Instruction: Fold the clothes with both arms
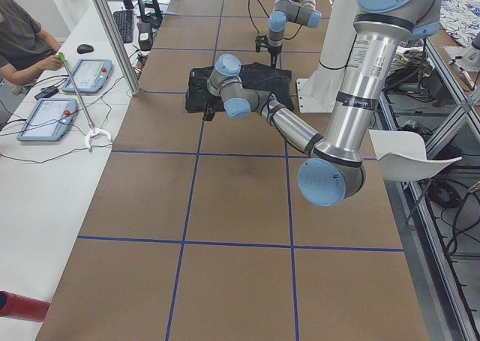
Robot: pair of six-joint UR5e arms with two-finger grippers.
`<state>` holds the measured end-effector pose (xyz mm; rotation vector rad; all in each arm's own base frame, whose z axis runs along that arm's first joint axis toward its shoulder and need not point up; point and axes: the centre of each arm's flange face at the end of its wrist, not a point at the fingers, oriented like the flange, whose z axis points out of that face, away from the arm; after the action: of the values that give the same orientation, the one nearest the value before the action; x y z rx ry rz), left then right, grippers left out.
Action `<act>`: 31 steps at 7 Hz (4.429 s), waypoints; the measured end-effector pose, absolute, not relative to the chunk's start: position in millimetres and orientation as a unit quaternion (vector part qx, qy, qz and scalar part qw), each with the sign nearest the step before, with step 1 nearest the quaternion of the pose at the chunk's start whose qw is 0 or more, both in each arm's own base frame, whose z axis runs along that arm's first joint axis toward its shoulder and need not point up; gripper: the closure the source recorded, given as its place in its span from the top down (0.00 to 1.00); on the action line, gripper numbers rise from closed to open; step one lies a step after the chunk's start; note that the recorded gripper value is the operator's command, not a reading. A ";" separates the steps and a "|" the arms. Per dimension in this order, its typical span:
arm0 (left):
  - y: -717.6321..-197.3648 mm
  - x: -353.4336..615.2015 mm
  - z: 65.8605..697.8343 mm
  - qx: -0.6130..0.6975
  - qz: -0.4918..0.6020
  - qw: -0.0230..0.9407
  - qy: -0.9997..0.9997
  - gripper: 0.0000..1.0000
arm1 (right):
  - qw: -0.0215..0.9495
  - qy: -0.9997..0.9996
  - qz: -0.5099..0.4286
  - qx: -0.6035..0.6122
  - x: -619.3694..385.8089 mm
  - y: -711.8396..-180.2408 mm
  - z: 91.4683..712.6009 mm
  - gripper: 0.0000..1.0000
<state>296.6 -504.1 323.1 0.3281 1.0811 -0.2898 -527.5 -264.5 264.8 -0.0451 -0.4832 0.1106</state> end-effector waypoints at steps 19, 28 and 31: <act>-504.1 296.1 320.1 0.158 -0.137 0.833 0.512 1.00 | 0.802 -0.333 0.477 -0.139 -522.9 -199.2 333.6 0.40; -495.5 292.8 309.4 0.140 -0.169 0.818 0.532 1.00 | 0.794 -0.347 0.482 -0.129 -517.8 -202.6 324.6 0.00; -443.8 318.9 283.4 0.105 -0.245 0.766 0.584 1.00 | 0.792 -0.357 0.475 -0.140 -500.1 -202.1 313.5 0.00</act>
<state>318.9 -443.8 283.4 0.2290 1.2695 -0.5324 -500.1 -202.1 313.5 -0.3008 -0.7685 1.0221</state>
